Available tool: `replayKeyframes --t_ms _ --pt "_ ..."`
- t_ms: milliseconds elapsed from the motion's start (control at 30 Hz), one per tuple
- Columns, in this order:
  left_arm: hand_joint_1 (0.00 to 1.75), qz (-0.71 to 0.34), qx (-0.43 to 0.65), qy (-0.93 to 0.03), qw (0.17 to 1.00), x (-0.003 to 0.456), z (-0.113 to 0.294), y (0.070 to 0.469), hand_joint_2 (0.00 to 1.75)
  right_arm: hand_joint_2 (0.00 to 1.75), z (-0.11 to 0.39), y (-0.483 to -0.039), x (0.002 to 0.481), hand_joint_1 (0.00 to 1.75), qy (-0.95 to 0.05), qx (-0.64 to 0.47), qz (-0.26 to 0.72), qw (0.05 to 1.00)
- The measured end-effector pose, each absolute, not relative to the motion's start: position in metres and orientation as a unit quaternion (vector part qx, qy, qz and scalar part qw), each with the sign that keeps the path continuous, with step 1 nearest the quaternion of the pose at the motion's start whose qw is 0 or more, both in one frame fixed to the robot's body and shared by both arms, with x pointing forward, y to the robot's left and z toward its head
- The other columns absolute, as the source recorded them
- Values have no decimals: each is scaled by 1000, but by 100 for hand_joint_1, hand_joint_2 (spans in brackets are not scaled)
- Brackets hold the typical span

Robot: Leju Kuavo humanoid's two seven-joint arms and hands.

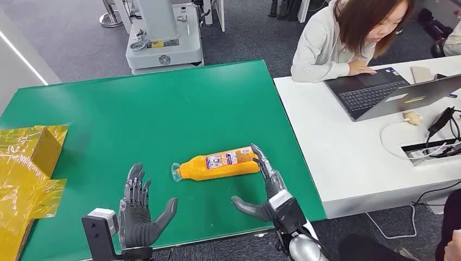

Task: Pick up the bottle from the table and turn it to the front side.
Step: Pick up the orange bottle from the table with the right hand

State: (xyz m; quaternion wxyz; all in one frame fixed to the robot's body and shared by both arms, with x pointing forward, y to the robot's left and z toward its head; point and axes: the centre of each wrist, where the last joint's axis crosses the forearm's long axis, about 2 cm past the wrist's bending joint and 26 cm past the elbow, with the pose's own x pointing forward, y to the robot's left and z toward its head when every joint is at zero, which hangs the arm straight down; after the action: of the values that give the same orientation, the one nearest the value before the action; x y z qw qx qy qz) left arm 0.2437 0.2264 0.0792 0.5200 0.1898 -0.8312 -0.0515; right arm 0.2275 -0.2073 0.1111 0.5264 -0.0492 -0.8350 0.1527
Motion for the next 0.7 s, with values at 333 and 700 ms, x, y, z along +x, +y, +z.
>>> replayKeyframes --t_ms 333,700 --pt "0 -64 155 -843 511 256 89 212 175 175 130 -221 285 0 -818 -175 288 467" --pt "0 -72 131 -846 511 263 90 207 175 175 136 -226 352 0 -703 -110 463 529"
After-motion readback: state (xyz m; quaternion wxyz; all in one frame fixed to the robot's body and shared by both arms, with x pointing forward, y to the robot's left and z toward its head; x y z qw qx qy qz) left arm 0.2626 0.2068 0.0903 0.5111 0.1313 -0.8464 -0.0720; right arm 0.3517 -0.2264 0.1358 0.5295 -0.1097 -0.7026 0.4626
